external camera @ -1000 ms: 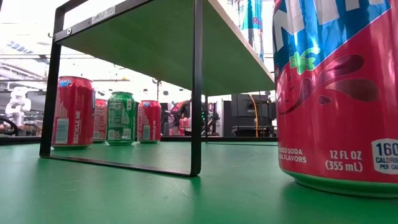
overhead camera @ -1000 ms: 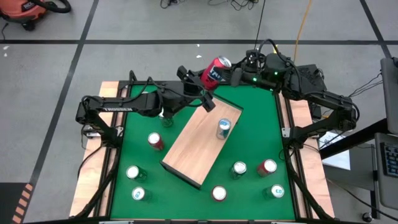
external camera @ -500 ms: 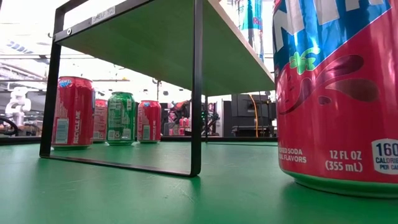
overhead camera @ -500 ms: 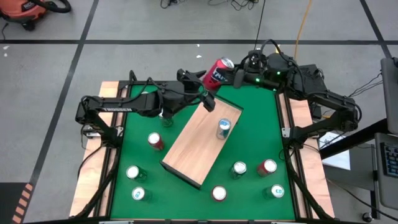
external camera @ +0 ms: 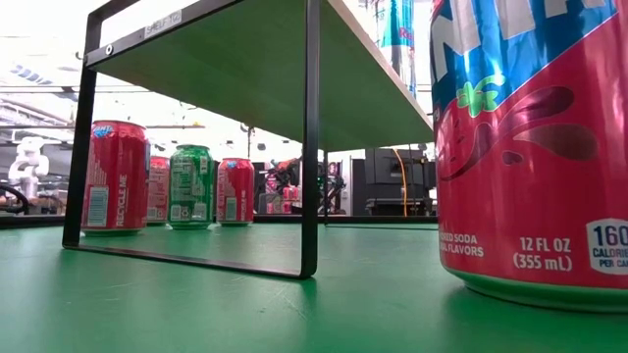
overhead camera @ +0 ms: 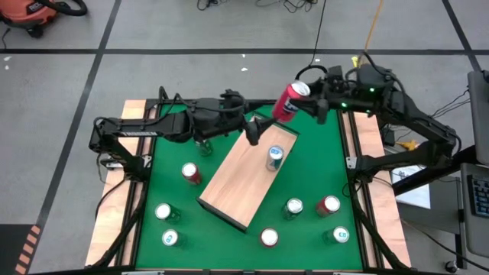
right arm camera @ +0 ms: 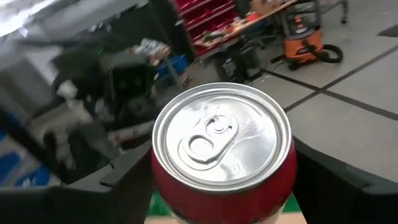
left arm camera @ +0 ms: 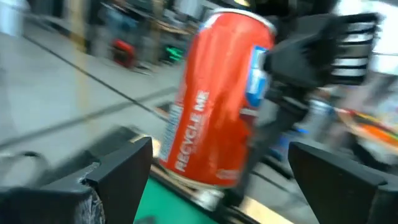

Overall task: Sort soda cans
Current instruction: Put the red soda can on the shelf

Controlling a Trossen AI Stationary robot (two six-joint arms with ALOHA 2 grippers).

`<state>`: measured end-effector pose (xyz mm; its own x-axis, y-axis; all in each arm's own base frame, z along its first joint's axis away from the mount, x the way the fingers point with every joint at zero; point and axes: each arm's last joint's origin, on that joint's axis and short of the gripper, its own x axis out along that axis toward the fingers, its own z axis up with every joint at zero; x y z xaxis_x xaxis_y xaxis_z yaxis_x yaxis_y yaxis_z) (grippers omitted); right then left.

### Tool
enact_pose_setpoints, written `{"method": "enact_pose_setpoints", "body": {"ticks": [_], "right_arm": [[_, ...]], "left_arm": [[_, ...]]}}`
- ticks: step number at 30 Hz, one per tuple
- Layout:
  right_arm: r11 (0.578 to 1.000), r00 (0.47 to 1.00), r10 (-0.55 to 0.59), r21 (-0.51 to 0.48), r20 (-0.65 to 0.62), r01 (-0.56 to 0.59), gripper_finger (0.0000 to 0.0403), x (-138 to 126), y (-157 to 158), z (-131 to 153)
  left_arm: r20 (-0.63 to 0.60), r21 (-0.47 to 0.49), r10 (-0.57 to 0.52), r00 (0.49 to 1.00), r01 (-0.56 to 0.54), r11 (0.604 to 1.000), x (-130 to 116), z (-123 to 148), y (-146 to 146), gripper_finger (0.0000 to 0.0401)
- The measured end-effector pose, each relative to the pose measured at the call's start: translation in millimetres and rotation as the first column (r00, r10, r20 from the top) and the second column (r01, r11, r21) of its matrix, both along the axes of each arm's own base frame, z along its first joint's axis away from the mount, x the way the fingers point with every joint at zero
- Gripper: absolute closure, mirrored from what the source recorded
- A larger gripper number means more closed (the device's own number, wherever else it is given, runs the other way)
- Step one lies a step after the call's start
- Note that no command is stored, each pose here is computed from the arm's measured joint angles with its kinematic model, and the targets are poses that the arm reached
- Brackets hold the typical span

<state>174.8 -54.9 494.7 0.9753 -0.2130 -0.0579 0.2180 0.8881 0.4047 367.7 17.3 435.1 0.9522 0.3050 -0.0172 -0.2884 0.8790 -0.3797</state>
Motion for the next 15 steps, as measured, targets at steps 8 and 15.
{"method": "enact_pose_setpoints", "body": {"ticks": [8, 15], "right_arm": [[0.982, 0.985, 0.094, -0.149, -0.147, -0.116, 0.0104, -31, 13, -7], [0.959, 0.947, 0.180, -0.165, -0.267, -0.229, 0.0104, -43, 19, -17]], "left_arm": [[0.032, -0.093, -0.181, 0.983, 0.184, 0.979, -2, 2, 2, 0.0025], [0.049, -0.147, -0.241, 0.969, 0.246, 0.958, -2, 3, 6, 0.0025]]}}
